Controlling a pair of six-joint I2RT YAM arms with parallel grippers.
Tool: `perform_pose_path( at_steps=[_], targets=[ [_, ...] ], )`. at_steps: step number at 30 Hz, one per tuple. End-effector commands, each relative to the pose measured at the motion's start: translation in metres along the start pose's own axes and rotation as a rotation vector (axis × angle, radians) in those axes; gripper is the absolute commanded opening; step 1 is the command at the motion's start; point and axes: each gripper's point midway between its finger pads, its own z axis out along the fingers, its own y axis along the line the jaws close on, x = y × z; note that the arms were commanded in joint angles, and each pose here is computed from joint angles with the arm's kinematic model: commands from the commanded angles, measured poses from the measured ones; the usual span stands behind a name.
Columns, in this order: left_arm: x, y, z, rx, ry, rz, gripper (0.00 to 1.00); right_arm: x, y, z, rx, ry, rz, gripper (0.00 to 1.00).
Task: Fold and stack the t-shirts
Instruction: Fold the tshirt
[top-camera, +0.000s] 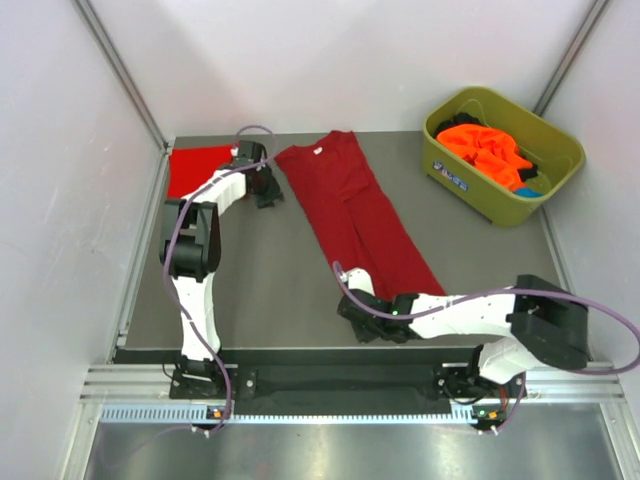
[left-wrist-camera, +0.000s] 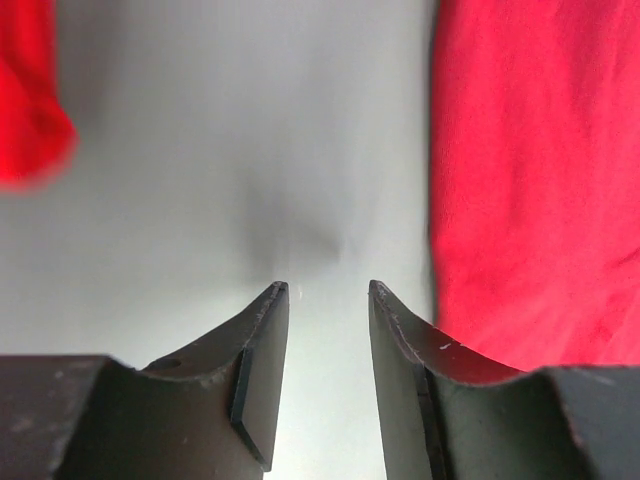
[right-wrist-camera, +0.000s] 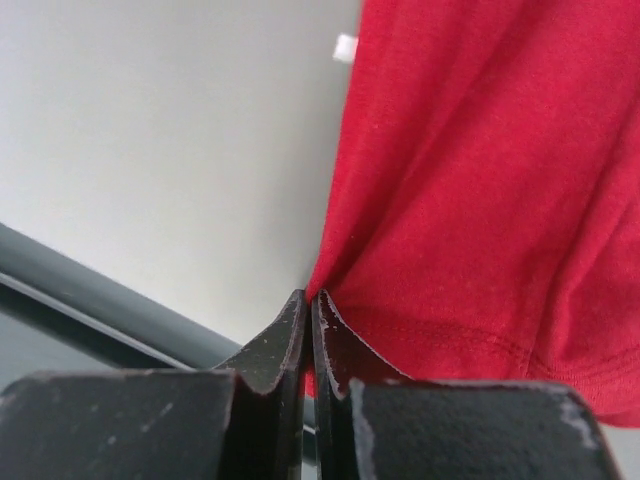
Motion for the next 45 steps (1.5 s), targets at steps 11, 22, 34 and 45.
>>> perform_pose_path(
  at_steps=[11, 22, 34, 45],
  targets=[
    [-0.019, -0.042, 0.033, 0.165, -0.011, 0.022, 0.49, -0.030, 0.041, -0.019, -0.027, -0.076, 0.114, 0.21],
    [-0.034, -0.043, 0.062, 0.161, -0.065, -0.025, 0.14, -0.082, 0.030, -0.068, -0.036, -0.223, 0.134, 0.31],
    [-0.096, -0.061, 0.084, 0.229, -0.153, -0.070, 0.00, -0.116, -0.058, -0.062, 0.076, -0.293, 0.243, 0.30],
    [-0.068, -0.034, 0.011, 0.111, -0.105, 0.039, 0.53, -0.109, -0.050, -0.010, -0.041, -0.133, 0.110, 0.27]
  ],
)
